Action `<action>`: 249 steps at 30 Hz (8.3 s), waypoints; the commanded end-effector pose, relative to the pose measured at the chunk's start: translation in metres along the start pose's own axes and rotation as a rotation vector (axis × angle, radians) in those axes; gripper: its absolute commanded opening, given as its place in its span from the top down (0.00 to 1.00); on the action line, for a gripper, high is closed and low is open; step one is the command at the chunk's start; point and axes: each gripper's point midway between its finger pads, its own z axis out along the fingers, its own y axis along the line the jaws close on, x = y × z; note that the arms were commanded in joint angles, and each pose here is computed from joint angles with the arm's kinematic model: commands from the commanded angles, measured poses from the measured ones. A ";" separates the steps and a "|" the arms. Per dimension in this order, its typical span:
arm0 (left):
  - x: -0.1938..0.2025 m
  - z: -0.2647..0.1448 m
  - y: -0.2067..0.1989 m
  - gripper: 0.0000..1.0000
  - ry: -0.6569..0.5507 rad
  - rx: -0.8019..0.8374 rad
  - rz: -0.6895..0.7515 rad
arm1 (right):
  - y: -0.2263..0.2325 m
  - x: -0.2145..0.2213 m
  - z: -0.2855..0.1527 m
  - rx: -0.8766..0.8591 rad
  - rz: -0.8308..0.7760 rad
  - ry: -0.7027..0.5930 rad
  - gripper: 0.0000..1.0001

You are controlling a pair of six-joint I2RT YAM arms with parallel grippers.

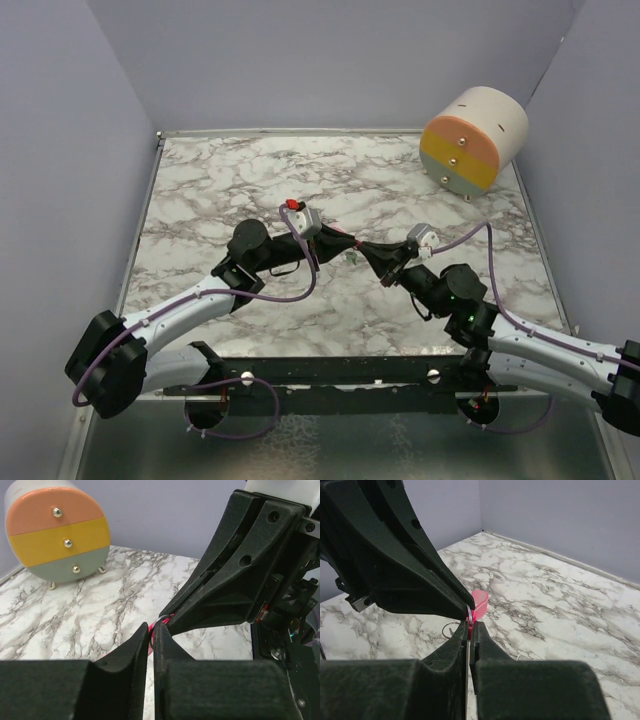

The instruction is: Put the keys on the keyring

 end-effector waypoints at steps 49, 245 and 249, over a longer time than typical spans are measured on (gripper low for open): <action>0.047 0.016 0.045 1.00 0.628 -0.072 -0.093 | -0.057 0.019 -0.030 0.351 0.061 0.110 0.48; 0.090 0.022 0.030 1.00 0.867 0.146 -0.143 | -0.063 0.058 0.003 0.357 -0.171 0.291 0.99; 0.090 0.023 0.030 1.00 0.867 0.141 -0.152 | -0.068 0.060 0.001 0.381 -0.200 0.307 0.99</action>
